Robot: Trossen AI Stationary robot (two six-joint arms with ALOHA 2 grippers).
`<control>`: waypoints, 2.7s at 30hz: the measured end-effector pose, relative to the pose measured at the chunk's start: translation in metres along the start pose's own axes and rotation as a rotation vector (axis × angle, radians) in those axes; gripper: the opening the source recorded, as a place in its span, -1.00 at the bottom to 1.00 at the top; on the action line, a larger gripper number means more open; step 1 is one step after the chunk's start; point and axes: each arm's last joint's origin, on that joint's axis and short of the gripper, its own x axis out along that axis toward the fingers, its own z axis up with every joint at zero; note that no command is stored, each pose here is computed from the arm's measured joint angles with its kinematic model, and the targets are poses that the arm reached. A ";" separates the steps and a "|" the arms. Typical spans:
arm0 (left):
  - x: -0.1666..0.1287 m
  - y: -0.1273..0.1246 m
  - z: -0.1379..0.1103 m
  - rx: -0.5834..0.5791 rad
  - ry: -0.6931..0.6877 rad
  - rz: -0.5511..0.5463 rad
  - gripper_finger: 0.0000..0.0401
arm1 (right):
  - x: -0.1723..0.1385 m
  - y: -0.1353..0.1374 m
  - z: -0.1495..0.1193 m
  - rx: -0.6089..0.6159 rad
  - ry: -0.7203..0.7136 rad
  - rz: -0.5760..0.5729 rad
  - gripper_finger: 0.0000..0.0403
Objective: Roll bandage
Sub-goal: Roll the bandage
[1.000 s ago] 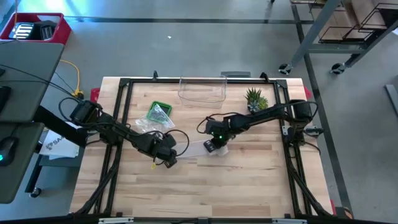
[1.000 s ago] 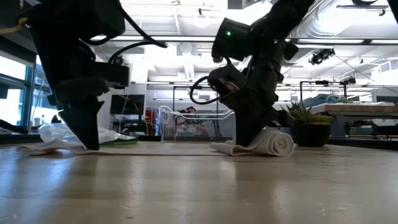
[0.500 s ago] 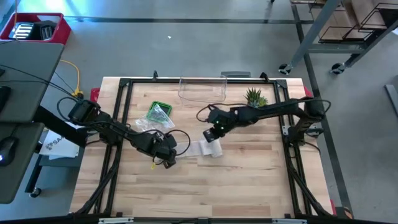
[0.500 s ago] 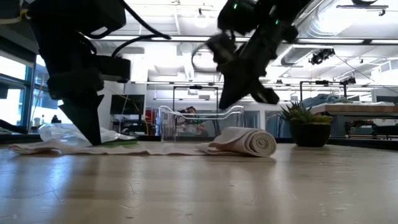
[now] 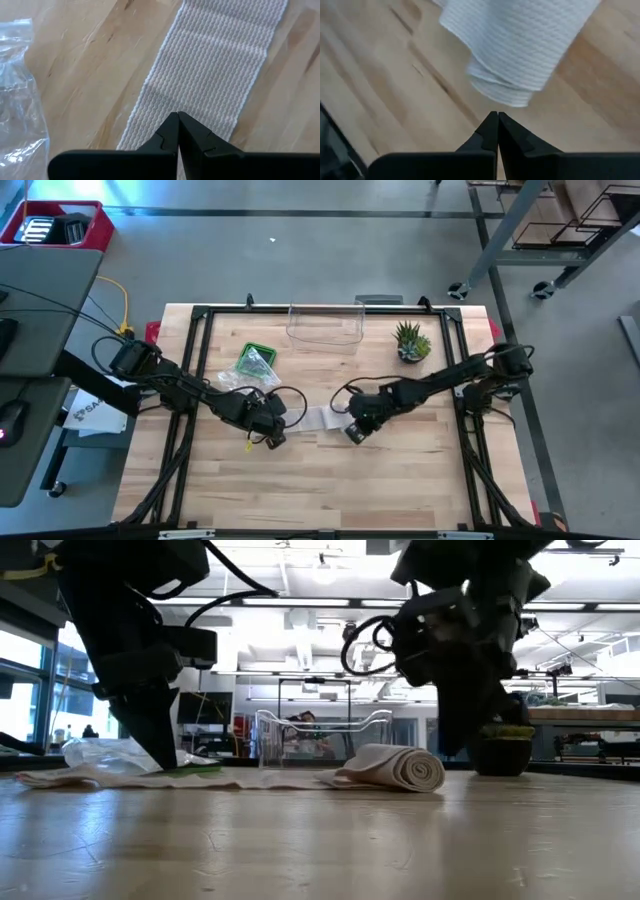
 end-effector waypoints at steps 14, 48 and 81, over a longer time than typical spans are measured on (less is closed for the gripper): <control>0.000 0.000 0.000 -0.008 -0.003 0.003 -1.00 | 0.020 0.004 -0.017 0.219 -0.149 0.047 -1.00; -0.011 0.003 0.001 0.041 -0.013 -0.052 -1.00 | 0.010 0.007 -0.001 0.148 -0.126 0.126 -1.00; 0.107 0.056 0.176 0.076 -0.188 -0.408 -1.00 | -0.003 0.000 -0.008 -0.093 -0.299 -0.063 -1.00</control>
